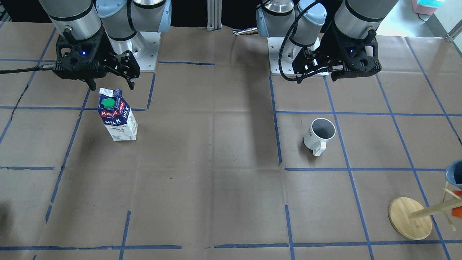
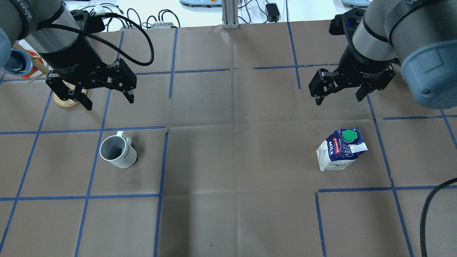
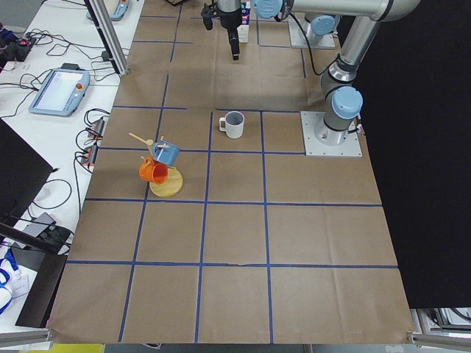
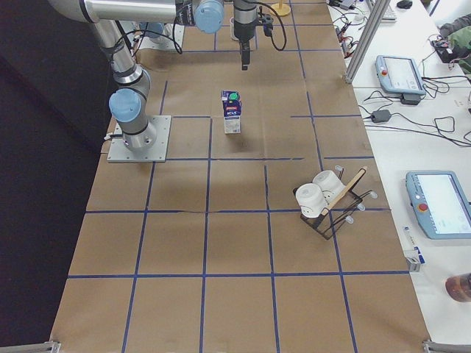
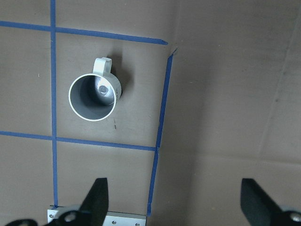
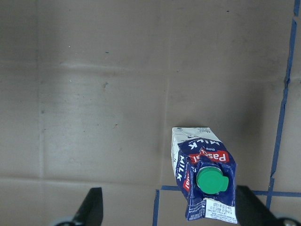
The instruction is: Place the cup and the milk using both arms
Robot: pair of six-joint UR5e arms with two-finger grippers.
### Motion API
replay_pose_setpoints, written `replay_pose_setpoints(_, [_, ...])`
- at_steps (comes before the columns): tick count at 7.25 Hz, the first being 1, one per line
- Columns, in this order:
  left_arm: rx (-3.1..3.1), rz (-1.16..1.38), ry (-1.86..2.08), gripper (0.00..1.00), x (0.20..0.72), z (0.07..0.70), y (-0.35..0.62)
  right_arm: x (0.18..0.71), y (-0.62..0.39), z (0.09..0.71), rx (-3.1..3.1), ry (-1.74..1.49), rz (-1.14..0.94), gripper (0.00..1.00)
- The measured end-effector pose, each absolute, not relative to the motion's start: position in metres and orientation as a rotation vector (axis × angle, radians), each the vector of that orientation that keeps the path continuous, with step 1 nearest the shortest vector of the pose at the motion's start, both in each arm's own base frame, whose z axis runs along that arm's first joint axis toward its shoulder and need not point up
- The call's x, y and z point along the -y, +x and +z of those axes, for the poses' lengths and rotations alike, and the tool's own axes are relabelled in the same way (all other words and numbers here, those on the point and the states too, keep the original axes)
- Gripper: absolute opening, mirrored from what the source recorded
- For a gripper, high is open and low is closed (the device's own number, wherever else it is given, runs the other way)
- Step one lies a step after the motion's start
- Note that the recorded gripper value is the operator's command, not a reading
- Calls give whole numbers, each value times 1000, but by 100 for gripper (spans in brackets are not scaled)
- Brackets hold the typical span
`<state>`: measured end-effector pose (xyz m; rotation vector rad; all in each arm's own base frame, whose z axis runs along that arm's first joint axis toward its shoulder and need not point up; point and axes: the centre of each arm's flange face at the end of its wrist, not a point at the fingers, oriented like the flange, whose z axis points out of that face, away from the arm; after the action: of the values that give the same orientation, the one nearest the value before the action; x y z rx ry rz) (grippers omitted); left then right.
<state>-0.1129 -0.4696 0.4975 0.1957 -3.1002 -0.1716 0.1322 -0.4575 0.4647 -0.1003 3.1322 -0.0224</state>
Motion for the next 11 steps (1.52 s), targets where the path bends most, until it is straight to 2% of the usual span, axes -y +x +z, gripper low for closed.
replay_pose_setpoints(11, [3108,-210,163,100,465,482,-105,461,111,471,-3133,-30,-38,100])
